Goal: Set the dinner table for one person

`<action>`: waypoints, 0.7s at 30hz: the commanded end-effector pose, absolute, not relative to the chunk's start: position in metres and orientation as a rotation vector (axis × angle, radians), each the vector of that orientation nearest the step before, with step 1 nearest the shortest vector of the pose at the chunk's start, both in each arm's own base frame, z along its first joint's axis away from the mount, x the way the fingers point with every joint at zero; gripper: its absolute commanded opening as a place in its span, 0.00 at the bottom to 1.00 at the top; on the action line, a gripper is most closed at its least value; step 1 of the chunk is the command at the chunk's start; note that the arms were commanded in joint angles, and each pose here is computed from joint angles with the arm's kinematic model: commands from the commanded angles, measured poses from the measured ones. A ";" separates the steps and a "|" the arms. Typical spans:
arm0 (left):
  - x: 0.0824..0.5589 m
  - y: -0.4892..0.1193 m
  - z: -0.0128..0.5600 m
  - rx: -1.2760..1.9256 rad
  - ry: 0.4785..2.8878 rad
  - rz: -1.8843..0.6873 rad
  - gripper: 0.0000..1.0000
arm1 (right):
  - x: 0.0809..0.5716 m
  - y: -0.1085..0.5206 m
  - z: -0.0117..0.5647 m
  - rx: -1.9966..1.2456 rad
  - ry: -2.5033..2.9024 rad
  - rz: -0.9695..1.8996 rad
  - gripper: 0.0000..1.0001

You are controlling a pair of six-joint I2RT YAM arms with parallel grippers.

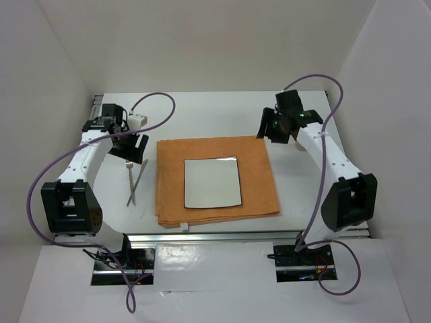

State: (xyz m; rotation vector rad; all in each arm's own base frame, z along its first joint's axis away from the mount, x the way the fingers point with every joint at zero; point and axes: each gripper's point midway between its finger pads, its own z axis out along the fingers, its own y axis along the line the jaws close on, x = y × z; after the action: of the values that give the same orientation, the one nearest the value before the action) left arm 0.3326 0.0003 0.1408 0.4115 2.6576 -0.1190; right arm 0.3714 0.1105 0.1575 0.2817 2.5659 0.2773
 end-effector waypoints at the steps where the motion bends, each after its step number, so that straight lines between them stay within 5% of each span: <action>1: 0.320 0.027 0.127 0.503 2.706 0.155 0.83 | 0.376 0.134 0.231 0.079 2.364 0.440 0.66; 7: 0.321 0.053 0.091 0.447 2.747 0.473 0.82 | 0.363 0.143 0.206 0.093 2.396 0.502 0.67; 21: 0.324 0.016 0.048 0.212 2.913 -0.198 0.72 | 0.338 0.154 0.182 0.071 2.425 0.555 0.67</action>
State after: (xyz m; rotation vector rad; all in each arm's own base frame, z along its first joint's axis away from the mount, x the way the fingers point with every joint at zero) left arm 0.3211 0.0342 0.0490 0.2764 2.9082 0.0070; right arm 0.3344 0.1486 0.1632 0.0931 2.5151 0.5166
